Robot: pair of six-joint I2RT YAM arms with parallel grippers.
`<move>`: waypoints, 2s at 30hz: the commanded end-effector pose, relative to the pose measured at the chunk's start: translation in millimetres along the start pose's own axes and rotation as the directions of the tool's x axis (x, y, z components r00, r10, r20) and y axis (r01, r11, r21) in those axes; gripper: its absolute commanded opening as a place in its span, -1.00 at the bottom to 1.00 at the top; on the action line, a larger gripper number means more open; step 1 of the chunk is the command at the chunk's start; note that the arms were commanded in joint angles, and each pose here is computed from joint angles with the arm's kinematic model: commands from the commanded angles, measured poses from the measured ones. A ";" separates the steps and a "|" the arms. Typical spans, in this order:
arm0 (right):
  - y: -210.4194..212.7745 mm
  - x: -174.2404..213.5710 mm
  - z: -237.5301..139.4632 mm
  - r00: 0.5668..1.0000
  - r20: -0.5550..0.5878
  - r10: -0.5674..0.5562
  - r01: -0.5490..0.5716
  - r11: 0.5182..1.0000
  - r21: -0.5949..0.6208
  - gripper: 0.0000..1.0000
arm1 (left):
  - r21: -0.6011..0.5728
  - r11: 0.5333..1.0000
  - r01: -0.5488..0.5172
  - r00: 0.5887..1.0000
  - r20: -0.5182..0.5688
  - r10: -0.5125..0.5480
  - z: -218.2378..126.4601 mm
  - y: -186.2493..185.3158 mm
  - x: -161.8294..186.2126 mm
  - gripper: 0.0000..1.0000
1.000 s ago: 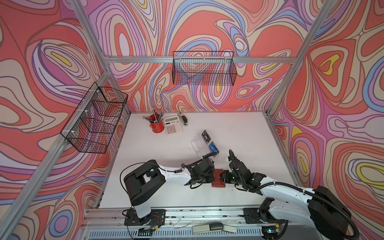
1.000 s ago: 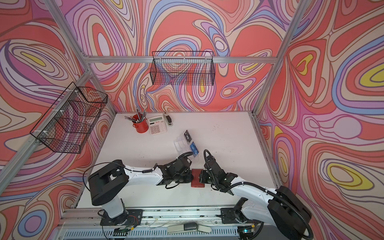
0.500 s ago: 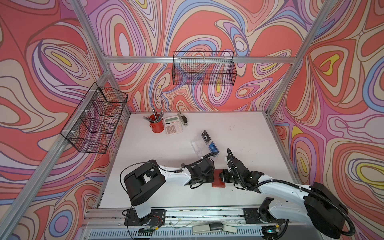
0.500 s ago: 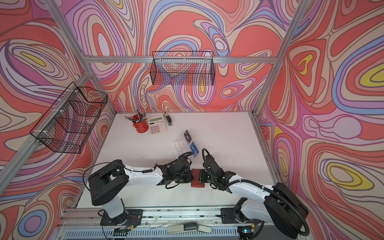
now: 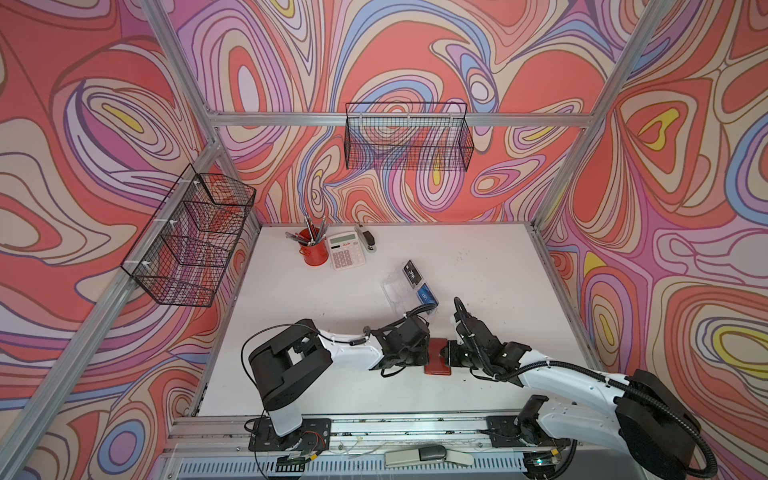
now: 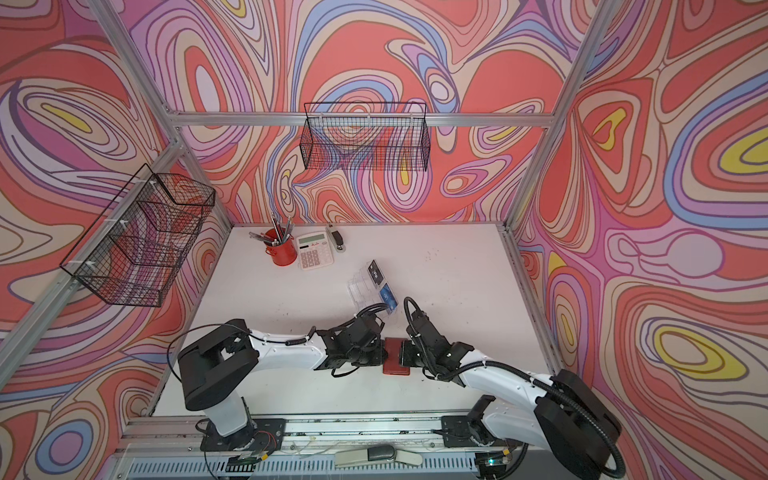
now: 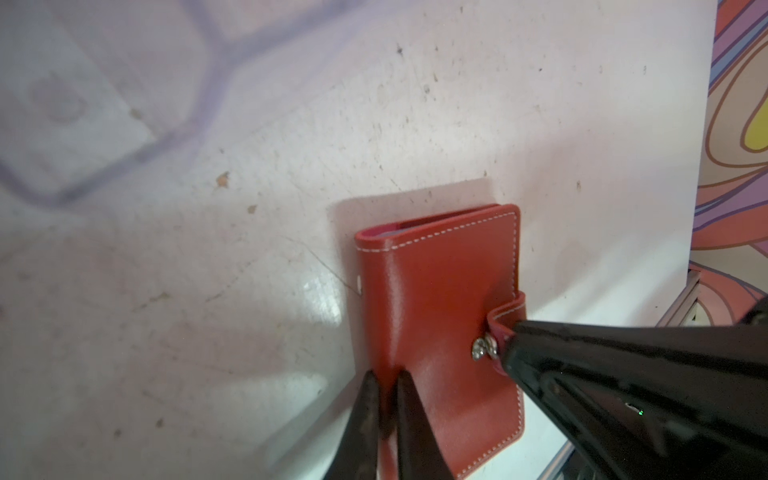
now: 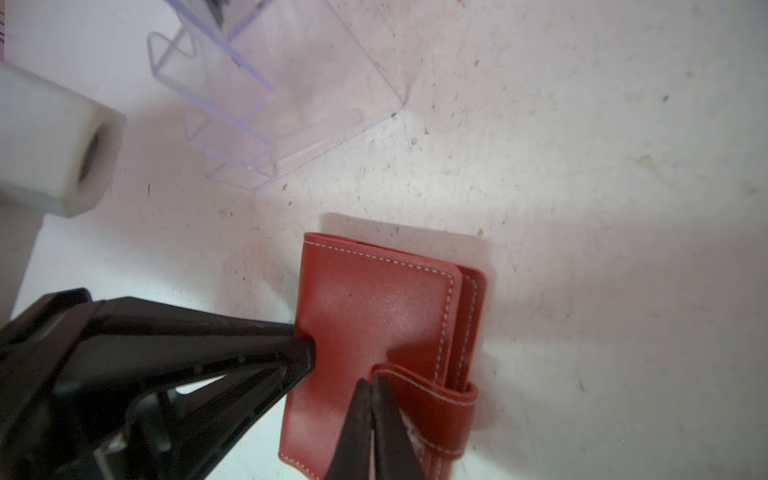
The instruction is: Put the credit cards into the card holder
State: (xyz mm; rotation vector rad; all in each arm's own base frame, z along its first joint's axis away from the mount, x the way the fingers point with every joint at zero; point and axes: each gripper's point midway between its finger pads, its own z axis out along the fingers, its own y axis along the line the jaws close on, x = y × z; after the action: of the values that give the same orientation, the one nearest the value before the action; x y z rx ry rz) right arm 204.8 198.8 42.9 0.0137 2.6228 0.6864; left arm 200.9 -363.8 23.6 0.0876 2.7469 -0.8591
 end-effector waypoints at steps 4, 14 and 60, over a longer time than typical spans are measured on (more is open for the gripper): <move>3.2 10.7 5.6 0.999 -0.044 -0.008 0.006 0.999 -0.037 -1.00 | -0.169 0.986 -0.010 0.994 -0.112 -0.009 12.8 49.4 32.9 -0.78; 1.7 11.7 6.7 0.999 -0.045 -0.009 0.008 1.000 -0.026 -1.00 | -0.170 0.985 -0.013 0.994 -0.111 -0.006 13.2 49.1 32.2 -0.78; -7.0 16.1 5.9 0.998 -0.064 -0.019 0.020 1.000 0.019 -1.00 | -0.171 0.985 -0.018 0.994 -0.105 0.000 13.9 50.0 31.2 -0.79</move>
State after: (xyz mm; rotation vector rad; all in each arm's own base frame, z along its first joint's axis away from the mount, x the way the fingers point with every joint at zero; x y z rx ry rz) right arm 206.6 205.7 41.5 -0.0103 2.6235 0.7121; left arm 201.1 -364.0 23.4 0.0977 2.7486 -0.8520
